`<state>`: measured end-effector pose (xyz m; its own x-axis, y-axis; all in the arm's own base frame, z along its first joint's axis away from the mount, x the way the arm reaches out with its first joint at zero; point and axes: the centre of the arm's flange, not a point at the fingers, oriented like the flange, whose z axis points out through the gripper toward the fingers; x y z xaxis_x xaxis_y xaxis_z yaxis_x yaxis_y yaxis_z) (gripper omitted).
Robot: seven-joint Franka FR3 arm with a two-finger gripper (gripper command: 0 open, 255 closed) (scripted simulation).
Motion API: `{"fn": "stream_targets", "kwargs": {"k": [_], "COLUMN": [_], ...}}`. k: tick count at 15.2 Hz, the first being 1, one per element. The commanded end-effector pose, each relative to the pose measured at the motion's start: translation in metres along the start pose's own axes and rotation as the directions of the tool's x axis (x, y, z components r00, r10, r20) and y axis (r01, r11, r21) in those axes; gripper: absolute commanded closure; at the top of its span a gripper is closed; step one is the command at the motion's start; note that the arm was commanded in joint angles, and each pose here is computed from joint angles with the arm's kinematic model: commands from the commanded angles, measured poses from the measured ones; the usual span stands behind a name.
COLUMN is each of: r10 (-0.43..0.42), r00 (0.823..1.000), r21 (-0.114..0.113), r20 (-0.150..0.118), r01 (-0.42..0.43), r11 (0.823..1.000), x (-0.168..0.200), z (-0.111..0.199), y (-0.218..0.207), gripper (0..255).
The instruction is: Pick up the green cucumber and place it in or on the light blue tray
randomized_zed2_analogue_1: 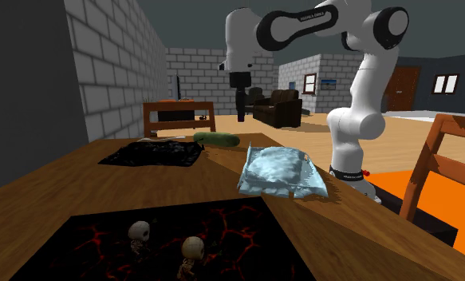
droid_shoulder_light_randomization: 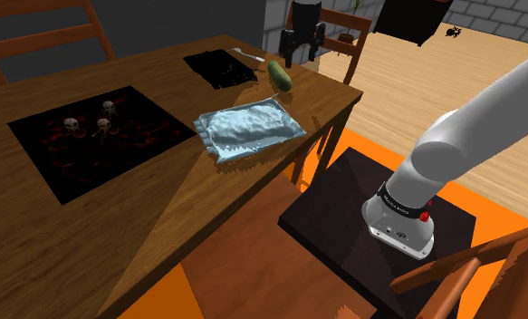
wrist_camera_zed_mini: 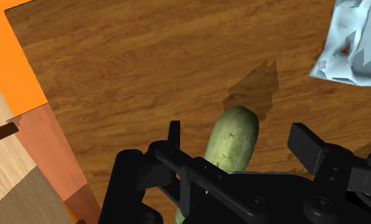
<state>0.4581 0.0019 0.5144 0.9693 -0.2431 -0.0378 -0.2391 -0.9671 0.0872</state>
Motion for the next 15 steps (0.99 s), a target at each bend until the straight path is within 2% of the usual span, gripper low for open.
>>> {"fn": "stream_targets", "kwargs": {"k": [1,7,15], "r10": [0.053,0.202,0.213], "r00": [0.999,0.979,0.977], "r21": [-0.004,-0.017,-0.018], "r20": [0.001,0.003,0.003], "r01": [-0.053,-0.202,-0.213], "r11": [0.999,0.979,0.977], "x": [0.025,0.100,0.105], "z": [0.008,0.035,0.074], "y": [-0.002,-0.005,-0.004], "gripper": [0,0,0]}}
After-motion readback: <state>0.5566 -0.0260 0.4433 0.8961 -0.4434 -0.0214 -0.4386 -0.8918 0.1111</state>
